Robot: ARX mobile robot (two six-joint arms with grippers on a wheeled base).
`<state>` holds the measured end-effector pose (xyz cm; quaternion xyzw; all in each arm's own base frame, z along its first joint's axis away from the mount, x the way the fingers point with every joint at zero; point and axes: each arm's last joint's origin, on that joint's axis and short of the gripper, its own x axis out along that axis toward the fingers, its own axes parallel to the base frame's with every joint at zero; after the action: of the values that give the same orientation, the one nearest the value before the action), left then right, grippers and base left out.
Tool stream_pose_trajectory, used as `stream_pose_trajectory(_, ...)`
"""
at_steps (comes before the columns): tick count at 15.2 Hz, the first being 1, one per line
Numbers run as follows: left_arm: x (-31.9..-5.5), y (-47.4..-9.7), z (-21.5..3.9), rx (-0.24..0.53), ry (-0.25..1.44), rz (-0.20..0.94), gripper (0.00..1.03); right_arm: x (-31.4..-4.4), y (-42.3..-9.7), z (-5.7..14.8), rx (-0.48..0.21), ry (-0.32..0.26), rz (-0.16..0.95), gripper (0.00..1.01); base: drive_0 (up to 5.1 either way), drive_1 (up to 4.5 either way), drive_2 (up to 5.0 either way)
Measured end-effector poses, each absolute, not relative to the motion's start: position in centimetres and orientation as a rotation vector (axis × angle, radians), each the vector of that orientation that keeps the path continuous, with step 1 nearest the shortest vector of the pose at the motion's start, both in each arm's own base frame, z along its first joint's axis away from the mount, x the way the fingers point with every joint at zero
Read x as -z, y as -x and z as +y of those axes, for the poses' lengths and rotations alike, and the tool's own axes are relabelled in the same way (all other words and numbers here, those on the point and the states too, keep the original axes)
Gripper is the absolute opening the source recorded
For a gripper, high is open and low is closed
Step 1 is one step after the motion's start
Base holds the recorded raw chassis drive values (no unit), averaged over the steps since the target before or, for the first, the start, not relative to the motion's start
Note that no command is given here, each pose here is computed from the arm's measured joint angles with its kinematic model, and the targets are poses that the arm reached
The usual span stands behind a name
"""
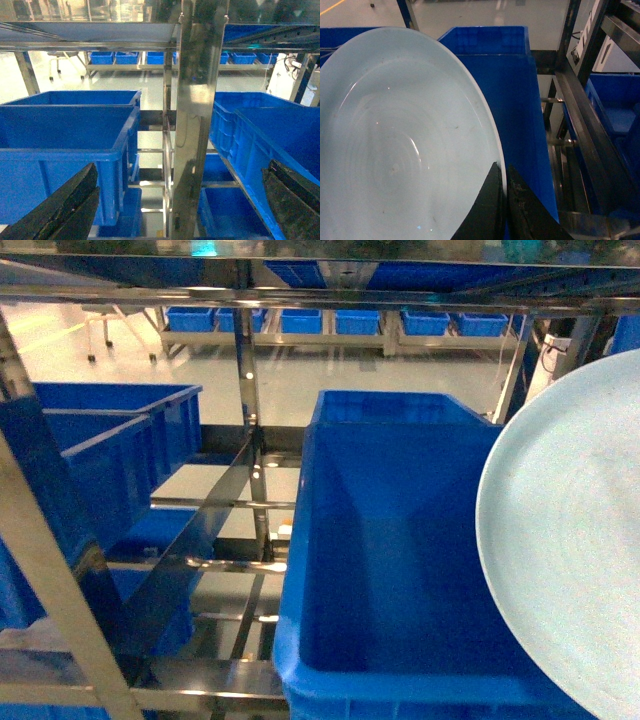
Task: Place blue tray on left shelf second layer neatly
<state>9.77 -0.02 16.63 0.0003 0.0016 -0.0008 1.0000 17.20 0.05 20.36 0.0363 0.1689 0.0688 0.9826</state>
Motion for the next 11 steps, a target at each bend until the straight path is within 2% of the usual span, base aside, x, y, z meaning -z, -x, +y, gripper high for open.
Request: stream_pose_trajectory(11, -16.61, -9.77, -0.02, 0.001, 0.000, 0.005, 0.98, -20.34, -17.21, 0.05, -0.138, -0.073, 0.341, 0.02, 0.0, 0.00, 0.0)
